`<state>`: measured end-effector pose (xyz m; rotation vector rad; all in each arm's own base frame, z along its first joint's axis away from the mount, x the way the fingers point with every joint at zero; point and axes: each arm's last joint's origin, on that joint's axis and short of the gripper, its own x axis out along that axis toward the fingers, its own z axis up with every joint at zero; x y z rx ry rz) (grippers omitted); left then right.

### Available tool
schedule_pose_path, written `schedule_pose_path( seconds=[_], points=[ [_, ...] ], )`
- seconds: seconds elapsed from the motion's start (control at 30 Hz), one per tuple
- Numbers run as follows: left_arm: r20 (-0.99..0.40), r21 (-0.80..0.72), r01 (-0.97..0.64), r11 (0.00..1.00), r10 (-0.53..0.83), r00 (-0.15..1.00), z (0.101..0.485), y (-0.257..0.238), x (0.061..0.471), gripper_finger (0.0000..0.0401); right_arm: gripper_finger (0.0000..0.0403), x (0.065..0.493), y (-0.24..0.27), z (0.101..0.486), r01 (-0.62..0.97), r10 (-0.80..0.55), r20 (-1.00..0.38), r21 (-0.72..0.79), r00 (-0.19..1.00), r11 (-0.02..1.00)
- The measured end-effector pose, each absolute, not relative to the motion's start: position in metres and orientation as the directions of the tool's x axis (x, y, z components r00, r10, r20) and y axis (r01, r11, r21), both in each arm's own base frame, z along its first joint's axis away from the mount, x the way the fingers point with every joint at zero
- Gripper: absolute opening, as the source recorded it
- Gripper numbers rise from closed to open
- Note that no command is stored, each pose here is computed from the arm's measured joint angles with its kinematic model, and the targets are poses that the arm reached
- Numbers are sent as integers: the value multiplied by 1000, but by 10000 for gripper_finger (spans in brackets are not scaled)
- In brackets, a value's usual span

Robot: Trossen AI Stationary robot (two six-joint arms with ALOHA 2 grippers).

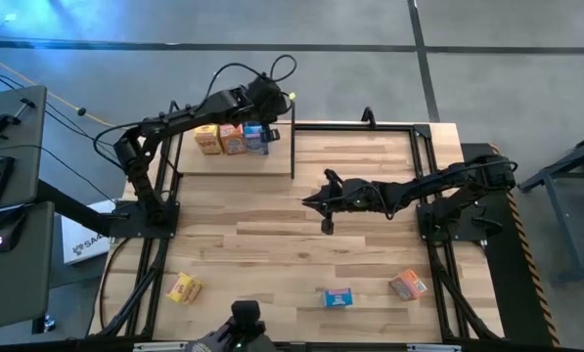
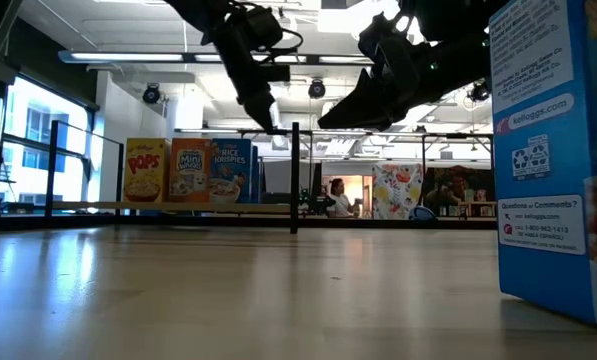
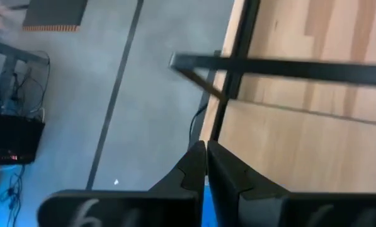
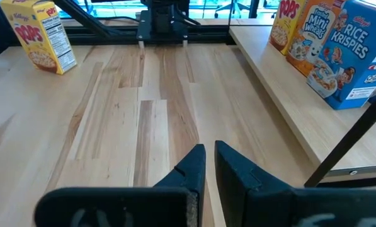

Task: Stack cereal on shelf
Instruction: Adjust the blue cereal box on the shelf

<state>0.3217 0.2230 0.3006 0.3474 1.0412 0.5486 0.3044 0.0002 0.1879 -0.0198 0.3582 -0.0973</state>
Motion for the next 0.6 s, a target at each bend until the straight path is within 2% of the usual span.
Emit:
schedule_pose_path(
  seconds=[0.6],
  points=[
    [-794, 498, -189, 846, 533, 293, 281, 228, 318, 1, 23, 304, 0, 188, 92, -98, -348, -34, 932, 995]
  ],
)
